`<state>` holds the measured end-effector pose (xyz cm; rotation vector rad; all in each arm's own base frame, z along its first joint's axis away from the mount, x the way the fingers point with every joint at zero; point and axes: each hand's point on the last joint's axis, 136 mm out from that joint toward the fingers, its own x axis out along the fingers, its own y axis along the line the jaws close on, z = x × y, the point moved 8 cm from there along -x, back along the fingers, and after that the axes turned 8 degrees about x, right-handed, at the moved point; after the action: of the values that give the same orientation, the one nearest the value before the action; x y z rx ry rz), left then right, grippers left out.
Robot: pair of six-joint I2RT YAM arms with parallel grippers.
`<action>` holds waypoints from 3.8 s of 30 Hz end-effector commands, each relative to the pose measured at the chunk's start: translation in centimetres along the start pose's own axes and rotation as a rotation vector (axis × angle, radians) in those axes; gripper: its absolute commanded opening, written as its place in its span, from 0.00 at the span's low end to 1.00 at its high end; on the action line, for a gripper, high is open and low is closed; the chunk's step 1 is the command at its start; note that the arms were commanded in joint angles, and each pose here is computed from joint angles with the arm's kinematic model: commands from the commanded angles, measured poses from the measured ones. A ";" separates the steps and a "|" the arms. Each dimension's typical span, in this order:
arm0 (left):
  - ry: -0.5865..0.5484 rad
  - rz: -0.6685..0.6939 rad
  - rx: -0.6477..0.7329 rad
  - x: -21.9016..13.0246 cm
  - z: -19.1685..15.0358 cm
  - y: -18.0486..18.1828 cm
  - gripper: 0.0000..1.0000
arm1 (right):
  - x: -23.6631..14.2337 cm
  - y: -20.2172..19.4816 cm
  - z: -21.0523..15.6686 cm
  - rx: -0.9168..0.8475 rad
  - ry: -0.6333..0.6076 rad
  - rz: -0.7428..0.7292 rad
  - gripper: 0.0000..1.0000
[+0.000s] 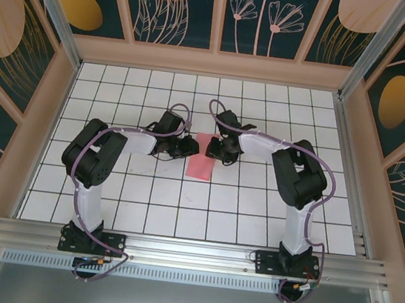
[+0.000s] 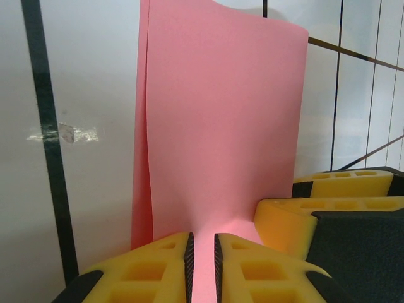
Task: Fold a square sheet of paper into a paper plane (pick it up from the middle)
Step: Fold the square sheet of paper in half at the center of the table.
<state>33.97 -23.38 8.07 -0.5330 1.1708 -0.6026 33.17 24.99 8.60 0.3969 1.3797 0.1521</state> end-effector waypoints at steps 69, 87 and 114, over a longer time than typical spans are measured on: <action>0.126 0.451 -0.191 1.4 -5.8 8.3 0.03 | 0.5 -3.1 -2.7 0.000 0.056 0.149 0.08; 0.131 0.427 -0.184 1.6 -6.0 8.2 0.01 | -3.3 1.3 0.5 -0.040 -0.084 0.418 0.00; 0.154 0.439 -0.182 1.3 -6.5 8.4 0.01 | -4.3 -0.2 2.3 -0.075 -0.155 0.489 0.00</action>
<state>33.72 -23.02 6.72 -0.5368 1.1831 -0.4811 34.39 20.75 9.99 0.6888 1.1654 0.4844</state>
